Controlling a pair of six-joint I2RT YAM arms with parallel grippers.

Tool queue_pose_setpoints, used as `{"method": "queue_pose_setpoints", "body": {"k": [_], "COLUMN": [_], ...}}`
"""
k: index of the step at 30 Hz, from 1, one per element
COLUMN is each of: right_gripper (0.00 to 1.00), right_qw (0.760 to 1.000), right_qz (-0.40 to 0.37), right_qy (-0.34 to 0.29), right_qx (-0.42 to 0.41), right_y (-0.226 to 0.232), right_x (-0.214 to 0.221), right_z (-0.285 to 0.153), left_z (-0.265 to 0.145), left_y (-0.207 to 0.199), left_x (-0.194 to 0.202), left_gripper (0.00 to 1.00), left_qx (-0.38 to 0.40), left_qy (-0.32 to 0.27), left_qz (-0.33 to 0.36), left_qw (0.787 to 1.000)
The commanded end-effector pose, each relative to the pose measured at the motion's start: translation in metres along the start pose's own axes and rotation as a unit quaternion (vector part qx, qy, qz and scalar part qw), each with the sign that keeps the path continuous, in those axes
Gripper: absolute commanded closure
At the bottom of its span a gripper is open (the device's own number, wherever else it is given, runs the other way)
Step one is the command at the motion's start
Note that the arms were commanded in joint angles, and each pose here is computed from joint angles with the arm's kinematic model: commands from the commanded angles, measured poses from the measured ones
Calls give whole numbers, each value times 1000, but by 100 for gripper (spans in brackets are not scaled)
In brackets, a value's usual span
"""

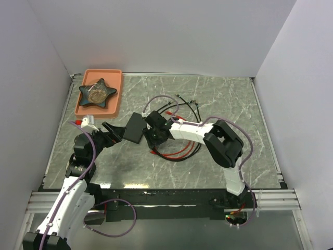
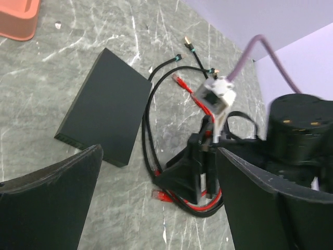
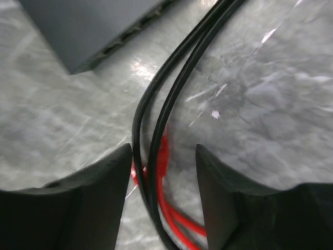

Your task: Insert the plug into the switch port

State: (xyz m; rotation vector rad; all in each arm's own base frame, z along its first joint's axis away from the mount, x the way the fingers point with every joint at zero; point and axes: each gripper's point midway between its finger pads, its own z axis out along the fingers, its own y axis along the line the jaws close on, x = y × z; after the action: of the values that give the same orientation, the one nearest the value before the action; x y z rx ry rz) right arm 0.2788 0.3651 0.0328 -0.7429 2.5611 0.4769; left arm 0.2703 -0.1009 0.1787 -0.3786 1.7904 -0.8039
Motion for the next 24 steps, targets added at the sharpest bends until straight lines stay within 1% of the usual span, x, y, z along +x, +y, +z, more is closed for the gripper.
{"method": "queue_pose_setpoints", "body": {"k": [1,2,3,5,6,7,9,10,11,12,13,14,15,16,18,19,20,22,23,24], "right_gripper": [51,55,65,83,96,100,100,100,100,100,100,100,100,100,100,100,100,100,100,100], "right_qw": [1000,1000,1000,999,999,999,998,997,996,994,992,989,987,984,979,976,971,966,962,960], "right_qz": [2,0,-3,-6,-8,-10,-15,-18,-19,-24,-22,-21,-21,-12,-6,1,13,36,58,78], "right_qy": [6,8,9,13,14,-2,-5,-30,-29,-38,-69,-76,-88,-117,-127,-142,-145,-142,-136,-126], "right_qx": [18,22,25,34,35,50,62,71,86,96,101,125,131,135,158,165,191,212,229,236], "right_y": [2,1,1,-3,-3,-7,-16,-18,-27,-32,-34,-46,-51,-56,-72,-78,-95,-114,-133,-142], "right_x": [-3,-2,-1,3,5,-1,8,-1,8,9,-1,5,4,-5,0,-4,-1,4,7,11], "right_z": [9,11,13,15,13,4,-4,-22,-28,-37,-60,-68,-78,-99,-112,-124,-129,-134,-136,-134], "left_z": [-3,-4,-4,-5,-5,-5,-5,-4,-4,-3,-3,-2,-1,-1,1,2,2,2,2,2], "left_y": [-8,-8,-8,-8,-8,-8,-9,-9,-9,-9,-9,-9,-8,-8,-8,-7,-8,-8,-9,-9], "left_x": [-11,-12,-12,-13,-13,-13,-13,-12,-12,-10,-9,-9,-8,-7,-5,-5,-3,-2,-1,0], "left_gripper": [4,4,4,4,4,4,4,4,4,4,4,4,4,4,4,4,4,4,4,4], "left_qx": [4,4,3,2,3,3,7,9,12,11,13,14,13,14,15,15,18,19,22,24], "left_qy": [-15,-17,-19,-21,-22,-22,-23,-21,-22,-19,-16,-17,-14,-12,-9,-7,-3,-1,3,5], "left_qz": [-5,-4,-3,-2,-2,-2,-2,-2,-3,-5,-4,-4,-5,-5,-6,-6,-6,-5,-4,-2], "left_qw": [1000,1000,1000,1000,1000,1000,1000,1000,1000,1000,1000,1000,1000,1000,1000,1000,1000,1000,1000,1000]}}
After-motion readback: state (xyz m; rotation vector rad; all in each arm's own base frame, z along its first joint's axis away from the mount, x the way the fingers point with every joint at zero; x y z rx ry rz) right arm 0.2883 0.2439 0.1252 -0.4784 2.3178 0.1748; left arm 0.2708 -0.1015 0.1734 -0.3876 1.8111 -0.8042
